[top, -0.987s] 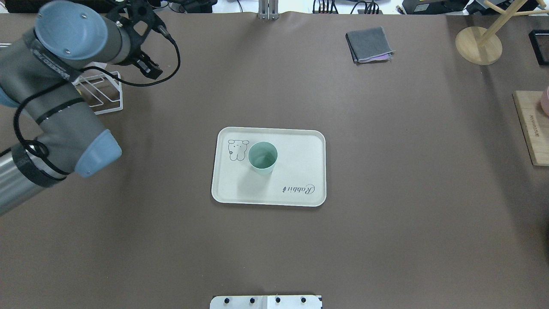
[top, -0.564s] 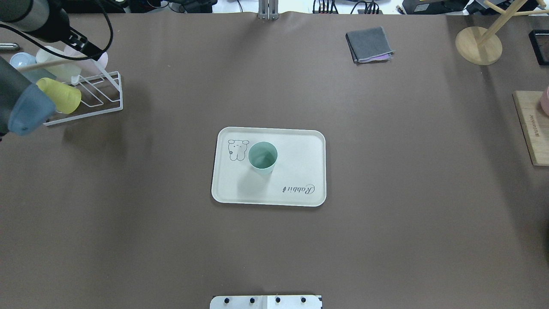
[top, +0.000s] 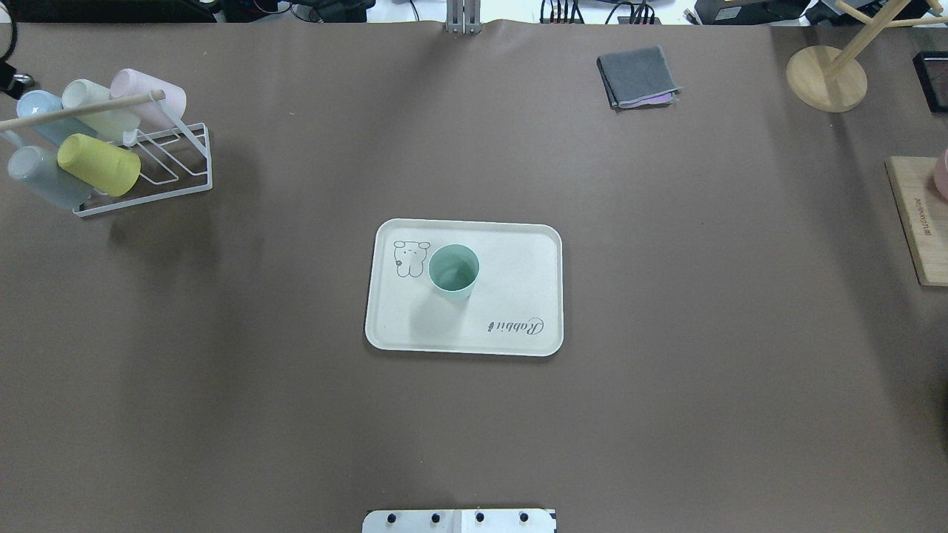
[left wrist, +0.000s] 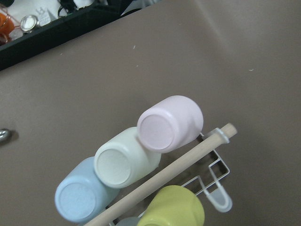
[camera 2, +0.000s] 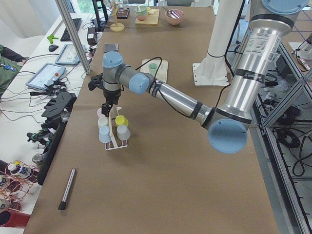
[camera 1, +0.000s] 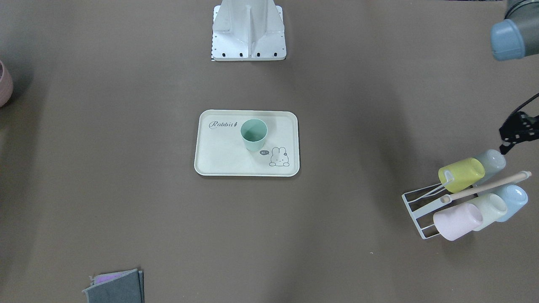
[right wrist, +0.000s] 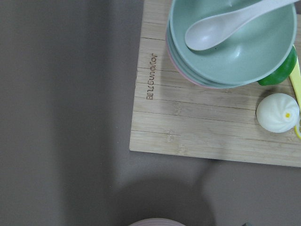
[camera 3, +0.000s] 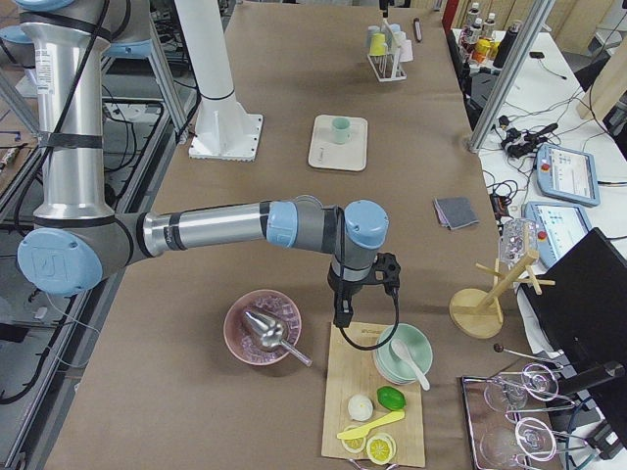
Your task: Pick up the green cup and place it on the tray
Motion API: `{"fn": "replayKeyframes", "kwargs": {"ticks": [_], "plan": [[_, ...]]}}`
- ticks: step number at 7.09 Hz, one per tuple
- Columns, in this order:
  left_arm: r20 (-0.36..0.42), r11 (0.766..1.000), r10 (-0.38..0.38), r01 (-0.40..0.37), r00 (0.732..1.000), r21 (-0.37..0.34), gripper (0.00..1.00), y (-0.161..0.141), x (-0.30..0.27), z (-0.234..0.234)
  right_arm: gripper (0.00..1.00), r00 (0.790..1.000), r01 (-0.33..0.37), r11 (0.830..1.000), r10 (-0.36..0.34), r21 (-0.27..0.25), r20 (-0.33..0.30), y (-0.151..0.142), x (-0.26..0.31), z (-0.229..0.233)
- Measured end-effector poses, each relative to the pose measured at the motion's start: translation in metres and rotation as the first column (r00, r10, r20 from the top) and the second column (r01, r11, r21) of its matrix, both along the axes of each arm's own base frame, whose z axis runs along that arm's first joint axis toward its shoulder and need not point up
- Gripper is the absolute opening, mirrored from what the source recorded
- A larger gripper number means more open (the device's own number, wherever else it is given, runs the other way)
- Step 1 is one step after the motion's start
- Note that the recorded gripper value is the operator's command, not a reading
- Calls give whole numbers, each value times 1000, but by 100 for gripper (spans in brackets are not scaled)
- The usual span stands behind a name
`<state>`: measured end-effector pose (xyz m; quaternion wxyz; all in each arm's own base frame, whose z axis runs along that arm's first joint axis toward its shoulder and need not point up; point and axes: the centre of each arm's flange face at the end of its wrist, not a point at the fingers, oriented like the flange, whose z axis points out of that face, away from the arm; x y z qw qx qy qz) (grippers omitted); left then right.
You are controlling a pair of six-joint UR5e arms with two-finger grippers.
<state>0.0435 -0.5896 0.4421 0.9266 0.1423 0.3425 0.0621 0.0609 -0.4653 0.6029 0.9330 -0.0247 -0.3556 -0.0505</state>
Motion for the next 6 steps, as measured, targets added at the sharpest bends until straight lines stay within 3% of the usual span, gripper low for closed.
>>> {"fn": "replayKeyframes", "kwargs": {"ticks": [2,6], "plan": [[-14,995,-37,35,999,-90,98,33,-58,67,100,1000,2,1000,-2,9,0,-2,0,-3],[-62,971,-24,9,998,-238,98,99,-77,159,100,1000,9,1000,-9,8,0,-1,0,0]]}}
